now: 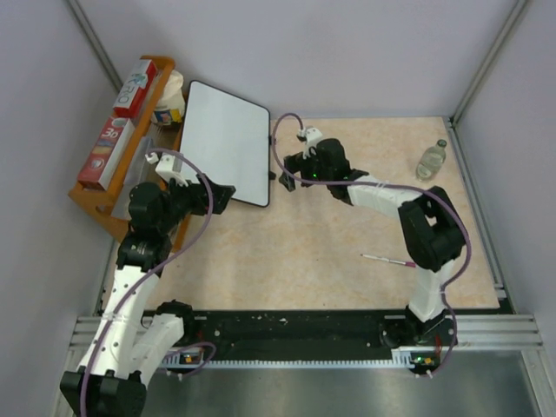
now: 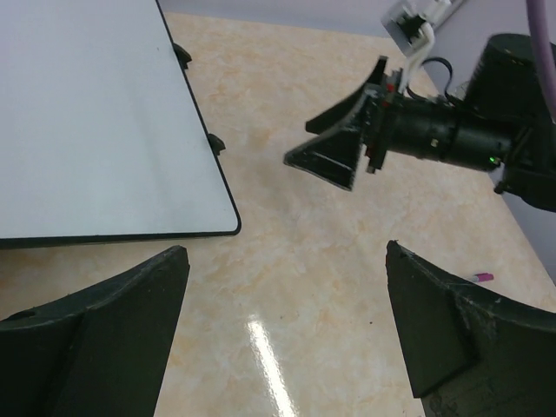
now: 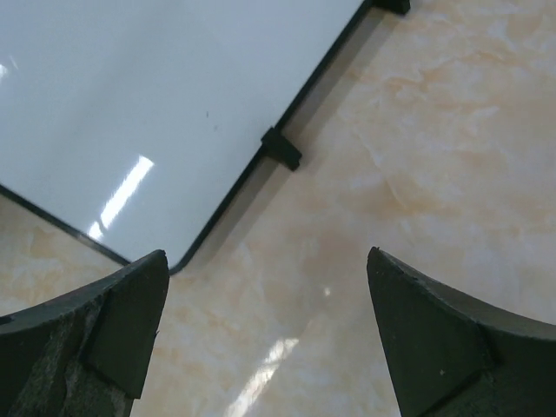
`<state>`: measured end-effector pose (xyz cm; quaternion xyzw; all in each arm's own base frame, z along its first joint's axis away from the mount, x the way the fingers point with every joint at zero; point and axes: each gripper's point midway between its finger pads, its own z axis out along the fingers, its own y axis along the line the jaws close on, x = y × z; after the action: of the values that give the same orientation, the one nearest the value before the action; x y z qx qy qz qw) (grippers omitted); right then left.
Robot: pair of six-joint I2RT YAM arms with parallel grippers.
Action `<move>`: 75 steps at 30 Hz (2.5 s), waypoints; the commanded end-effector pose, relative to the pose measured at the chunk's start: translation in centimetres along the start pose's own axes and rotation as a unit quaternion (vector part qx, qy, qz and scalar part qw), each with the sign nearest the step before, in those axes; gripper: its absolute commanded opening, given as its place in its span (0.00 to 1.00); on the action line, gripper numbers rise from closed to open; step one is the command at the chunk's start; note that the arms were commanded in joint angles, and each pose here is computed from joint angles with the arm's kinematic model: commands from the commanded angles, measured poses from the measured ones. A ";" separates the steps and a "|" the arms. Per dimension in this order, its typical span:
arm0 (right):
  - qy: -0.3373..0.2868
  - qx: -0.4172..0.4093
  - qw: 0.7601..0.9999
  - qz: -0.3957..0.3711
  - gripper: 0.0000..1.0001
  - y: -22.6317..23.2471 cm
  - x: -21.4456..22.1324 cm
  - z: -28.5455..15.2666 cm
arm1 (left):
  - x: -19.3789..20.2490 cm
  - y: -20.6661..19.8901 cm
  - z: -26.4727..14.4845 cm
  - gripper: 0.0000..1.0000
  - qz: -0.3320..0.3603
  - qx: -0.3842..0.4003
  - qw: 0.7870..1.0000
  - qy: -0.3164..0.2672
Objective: Write a sentence on the whiteboard
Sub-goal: Adjust the Whiteboard stand at the corner of the board.
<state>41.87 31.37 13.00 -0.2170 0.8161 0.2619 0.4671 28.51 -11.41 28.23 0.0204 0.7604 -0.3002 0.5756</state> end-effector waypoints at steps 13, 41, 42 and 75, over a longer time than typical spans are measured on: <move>0.009 -0.115 0.989 0.093 0.61 0.6 -2.9 11.4 | 0.3 -1.0 2.6 0.98 0.001 0.056 0.998 0.036; 0.017 -0.166 0.962 0.217 0.55 -0.3 -3.4 11.6 | 1.6 -1.3 2.6 0.97 -0.024 0.072 0.996 0.052; 0.017 -0.162 0.962 0.218 0.56 -0.4 -3.6 11.8 | 1.6 -1.4 2.5 0.97 -0.024 0.073 0.996 0.052; 0.075 -0.232 0.901 0.359 0.33 3.3 2.9 10.3 | 2.9 -1.7 1.1 0.97 -0.033 0.077 0.995 0.057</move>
<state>47.85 38.39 4.05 0.0029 0.8054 0.5532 0.2128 28.33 -14.06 25.94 0.0503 0.7760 -0.3670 0.5104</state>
